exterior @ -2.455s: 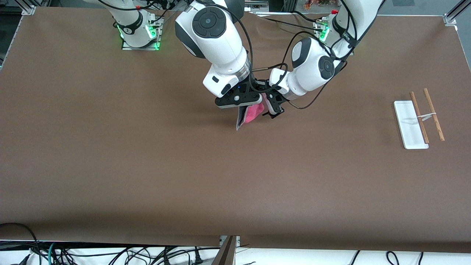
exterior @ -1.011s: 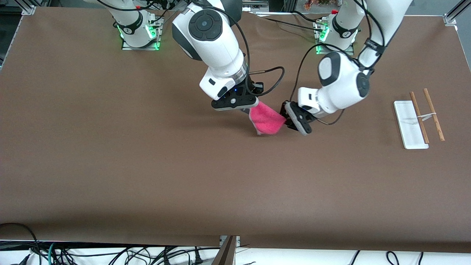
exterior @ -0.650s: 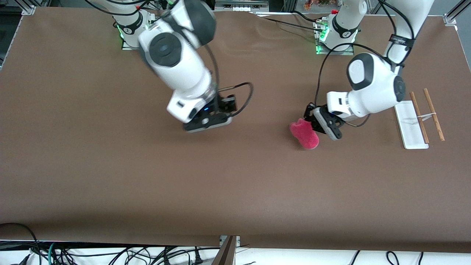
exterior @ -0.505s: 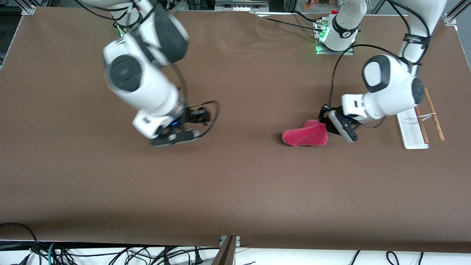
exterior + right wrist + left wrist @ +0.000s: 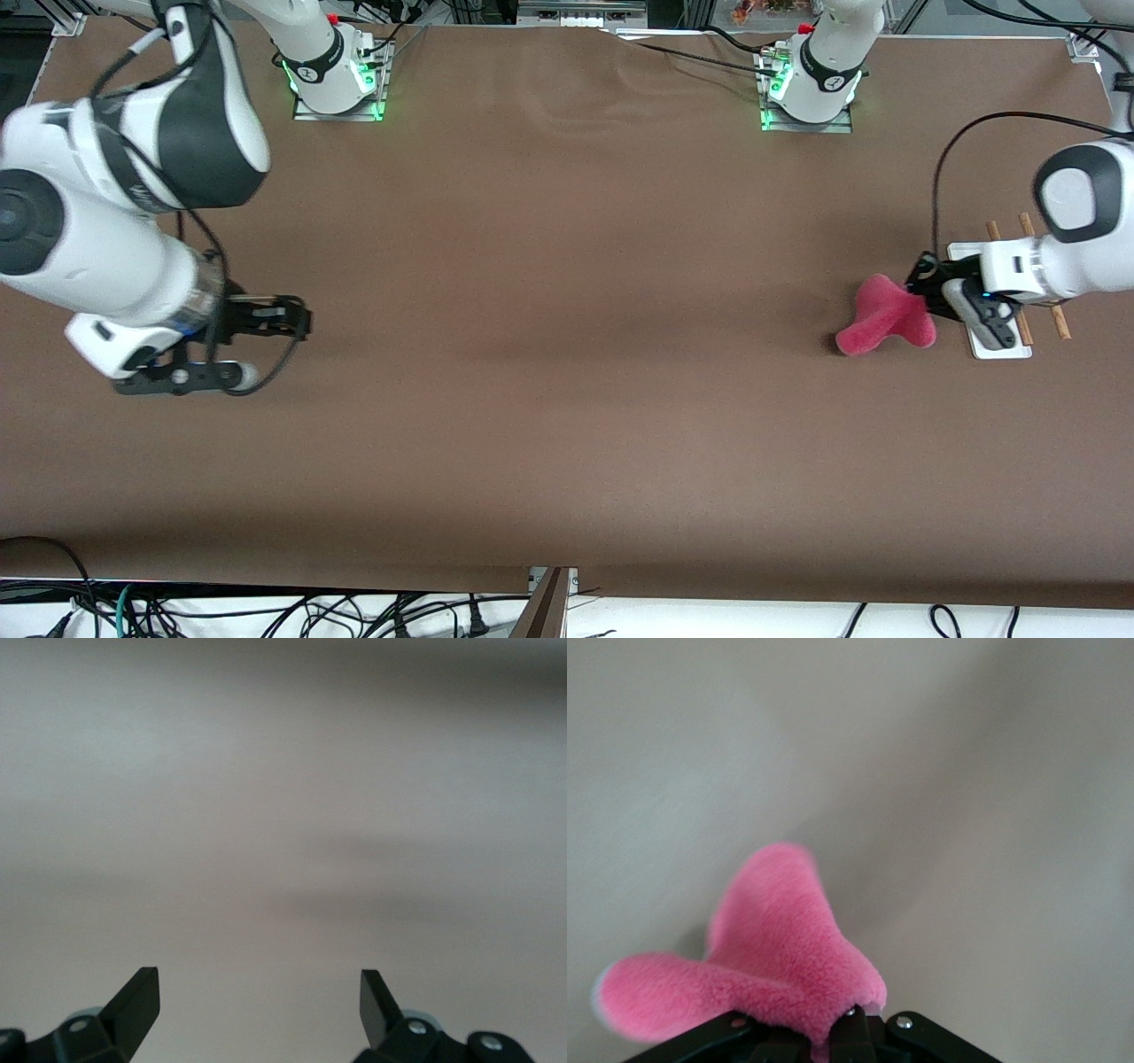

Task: Pass towel and hang on rack
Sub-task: 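Carry the towel to the rack with the left gripper while the right gripper retracts, then lower the towel over the wooden rails and open the left gripper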

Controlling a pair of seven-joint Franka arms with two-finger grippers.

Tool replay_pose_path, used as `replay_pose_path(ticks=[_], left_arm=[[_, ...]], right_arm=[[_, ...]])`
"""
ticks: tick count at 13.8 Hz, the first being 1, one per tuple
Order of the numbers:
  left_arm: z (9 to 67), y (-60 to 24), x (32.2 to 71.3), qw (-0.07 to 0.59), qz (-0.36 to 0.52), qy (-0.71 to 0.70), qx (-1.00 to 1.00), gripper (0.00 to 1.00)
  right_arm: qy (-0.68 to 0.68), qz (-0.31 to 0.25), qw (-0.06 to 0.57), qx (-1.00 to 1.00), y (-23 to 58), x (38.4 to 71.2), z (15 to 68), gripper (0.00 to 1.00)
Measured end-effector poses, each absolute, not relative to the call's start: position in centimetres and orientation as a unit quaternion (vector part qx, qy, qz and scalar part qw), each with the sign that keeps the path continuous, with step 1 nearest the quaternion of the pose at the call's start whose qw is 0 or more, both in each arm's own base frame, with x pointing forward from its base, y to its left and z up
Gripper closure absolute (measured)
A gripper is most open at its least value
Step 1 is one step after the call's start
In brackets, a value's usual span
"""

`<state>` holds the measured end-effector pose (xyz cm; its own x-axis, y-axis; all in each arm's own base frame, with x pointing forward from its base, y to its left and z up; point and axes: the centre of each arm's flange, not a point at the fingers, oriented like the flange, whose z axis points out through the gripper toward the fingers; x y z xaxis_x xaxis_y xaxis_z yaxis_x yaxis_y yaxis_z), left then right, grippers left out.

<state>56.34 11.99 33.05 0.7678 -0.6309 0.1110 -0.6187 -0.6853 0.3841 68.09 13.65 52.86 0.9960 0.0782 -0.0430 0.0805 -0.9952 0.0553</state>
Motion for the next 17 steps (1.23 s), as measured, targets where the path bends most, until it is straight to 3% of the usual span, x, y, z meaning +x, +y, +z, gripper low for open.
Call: replay_pose_path(ticks=[4, 9, 17], left_arm=[[33.3, 20.8, 56.7, 0.19, -0.02, -0.401, 0.896, 0.97], [30.8, 27.4, 55.7, 0.2, -0.051, -0.467, 0.86, 0.97], [34.6, 30.8, 55.0, 0.209, -0.078, -0.49, 0.843, 0.97]], right_arm=[[0.02, -0.01, 0.003, 1.0, 7.2, 66.7, 55.4, 0.0], [-0.003, 0.002, -0.004, 1.0, 0.7, 60.9, 57.8, 0.0], [0.001, 0.009, 0.019, 1.0, 0.3, 57.9, 59.6, 0.0]])
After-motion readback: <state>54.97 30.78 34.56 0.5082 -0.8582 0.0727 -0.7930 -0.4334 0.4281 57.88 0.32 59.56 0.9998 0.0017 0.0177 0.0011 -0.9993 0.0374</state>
